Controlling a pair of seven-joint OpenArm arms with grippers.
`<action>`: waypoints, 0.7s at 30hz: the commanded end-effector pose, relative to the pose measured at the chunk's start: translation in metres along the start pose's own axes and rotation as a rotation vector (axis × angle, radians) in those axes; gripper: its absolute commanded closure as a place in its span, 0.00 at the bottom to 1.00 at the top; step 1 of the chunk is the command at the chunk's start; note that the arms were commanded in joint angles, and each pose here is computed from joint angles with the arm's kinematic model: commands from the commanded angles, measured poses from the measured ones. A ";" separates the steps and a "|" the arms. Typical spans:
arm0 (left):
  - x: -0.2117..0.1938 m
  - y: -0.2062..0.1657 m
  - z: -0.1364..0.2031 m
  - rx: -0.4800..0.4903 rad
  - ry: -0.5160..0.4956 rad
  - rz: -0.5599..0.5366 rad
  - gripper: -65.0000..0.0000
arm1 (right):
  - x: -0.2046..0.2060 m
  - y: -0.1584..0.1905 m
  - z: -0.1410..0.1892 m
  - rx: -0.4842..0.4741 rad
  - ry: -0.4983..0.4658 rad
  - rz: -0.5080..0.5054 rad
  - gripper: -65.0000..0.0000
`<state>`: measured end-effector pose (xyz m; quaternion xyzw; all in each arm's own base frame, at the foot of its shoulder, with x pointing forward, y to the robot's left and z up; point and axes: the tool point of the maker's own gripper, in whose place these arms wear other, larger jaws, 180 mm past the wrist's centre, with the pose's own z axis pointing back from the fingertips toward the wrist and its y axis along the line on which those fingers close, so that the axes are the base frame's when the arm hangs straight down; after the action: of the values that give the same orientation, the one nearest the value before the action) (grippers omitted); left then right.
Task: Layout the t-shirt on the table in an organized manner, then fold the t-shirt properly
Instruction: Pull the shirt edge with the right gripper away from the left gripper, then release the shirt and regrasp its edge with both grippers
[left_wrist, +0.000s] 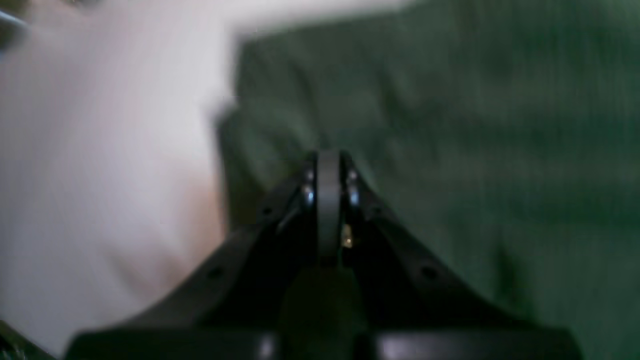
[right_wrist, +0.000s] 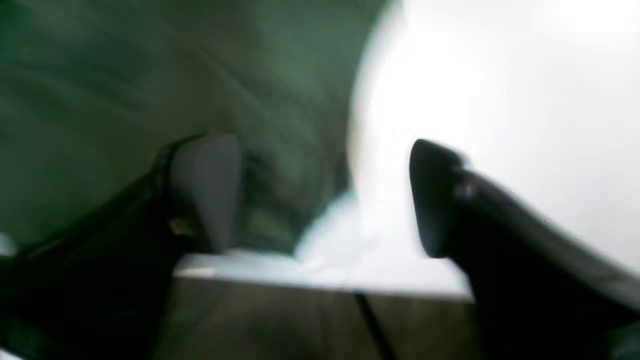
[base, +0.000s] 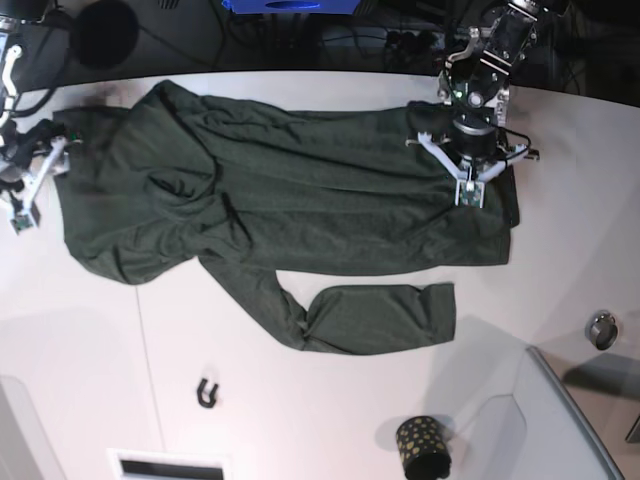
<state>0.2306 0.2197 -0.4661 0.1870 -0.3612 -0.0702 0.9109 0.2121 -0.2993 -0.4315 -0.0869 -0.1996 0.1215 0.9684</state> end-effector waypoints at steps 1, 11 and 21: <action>0.004 0.010 0.002 0.031 -0.029 -0.016 1.00 | 0.006 -0.003 -0.002 0.010 -0.033 -0.015 0.59; -0.006 0.018 0.031 -0.003 -0.063 -0.065 1.00 | -0.016 -0.004 -0.017 0.035 0.019 -0.091 0.98; -0.019 0.036 0.040 0.029 -0.088 -0.062 1.00 | -0.019 0.001 -0.019 0.045 0.030 -0.084 0.98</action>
<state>0.1844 0.2431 -0.4454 0.1995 -0.3811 -0.0956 0.8977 0.1946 -0.2993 -0.4644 -0.0487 -0.1722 0.0825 0.9804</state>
